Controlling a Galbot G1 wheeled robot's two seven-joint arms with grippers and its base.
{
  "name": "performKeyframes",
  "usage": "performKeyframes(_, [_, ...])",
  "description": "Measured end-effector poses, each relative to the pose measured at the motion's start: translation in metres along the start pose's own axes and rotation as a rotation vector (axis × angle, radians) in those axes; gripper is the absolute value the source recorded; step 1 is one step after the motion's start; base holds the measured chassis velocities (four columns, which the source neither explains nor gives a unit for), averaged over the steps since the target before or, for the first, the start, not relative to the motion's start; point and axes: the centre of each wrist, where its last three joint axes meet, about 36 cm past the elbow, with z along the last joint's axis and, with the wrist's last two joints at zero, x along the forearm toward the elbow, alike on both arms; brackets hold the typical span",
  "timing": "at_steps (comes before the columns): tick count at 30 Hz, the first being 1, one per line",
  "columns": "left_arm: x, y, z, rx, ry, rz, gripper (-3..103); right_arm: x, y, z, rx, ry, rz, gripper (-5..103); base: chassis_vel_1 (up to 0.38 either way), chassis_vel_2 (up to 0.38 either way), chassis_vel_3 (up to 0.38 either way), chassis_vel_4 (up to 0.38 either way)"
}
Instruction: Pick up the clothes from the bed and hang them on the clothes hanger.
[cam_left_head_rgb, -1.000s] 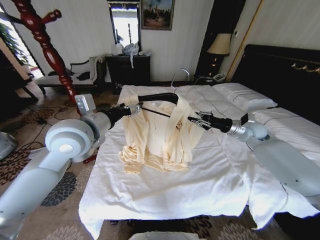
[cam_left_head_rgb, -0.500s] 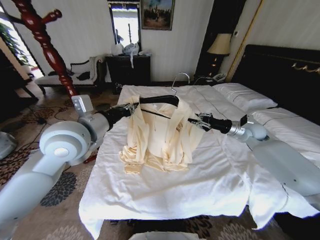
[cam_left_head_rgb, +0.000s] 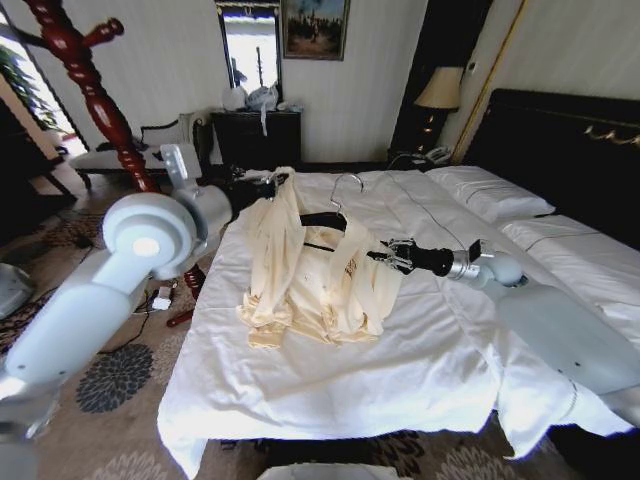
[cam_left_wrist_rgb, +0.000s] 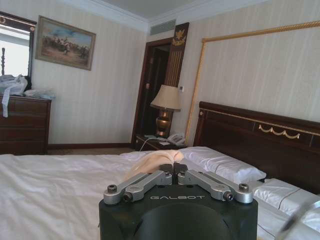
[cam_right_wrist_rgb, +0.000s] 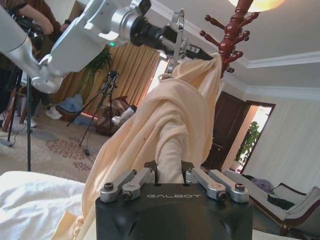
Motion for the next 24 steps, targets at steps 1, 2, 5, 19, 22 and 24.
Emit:
performKeyframes(1, [-0.002,0.001,-0.003,-0.001,0.0,0.001,0,0.004,0.0,0.0,0.009,0.008,-0.004,21,0.0,0.0,0.0,0.0])
performKeyframes(2, [-0.004,0.003,-0.004,0.0,0.003,-0.001,0,0.009,0.0,0.0,0.017,0.016,-0.009,21,0.0,0.0,0.0,0.0])
performKeyframes(5, [-0.005,0.005,-0.003,0.001,0.011,-0.001,0,0.016,-0.002,-0.001,0.027,0.028,-0.014,21,0.0,0.0,0.0,0.0])
performKeyframes(19, [0.018,0.015,0.017,-0.071,0.04,-0.035,0,0.038,-0.017,0.004,0.071,0.071,0.004,21,0.0,0.0,0.0,0.0])
performKeyframes(22, [0.018,0.022,0.018,-0.064,0.042,-0.046,0,0.04,-0.018,0.001,0.075,0.073,-0.009,21,0.0,0.0,0.0,0.0])
performKeyframes(24, [0.013,0.021,0.015,-0.061,0.033,-0.033,0,0.038,-0.018,-0.001,0.077,0.066,-0.016,21,0.0,0.0,0.0,0.0])
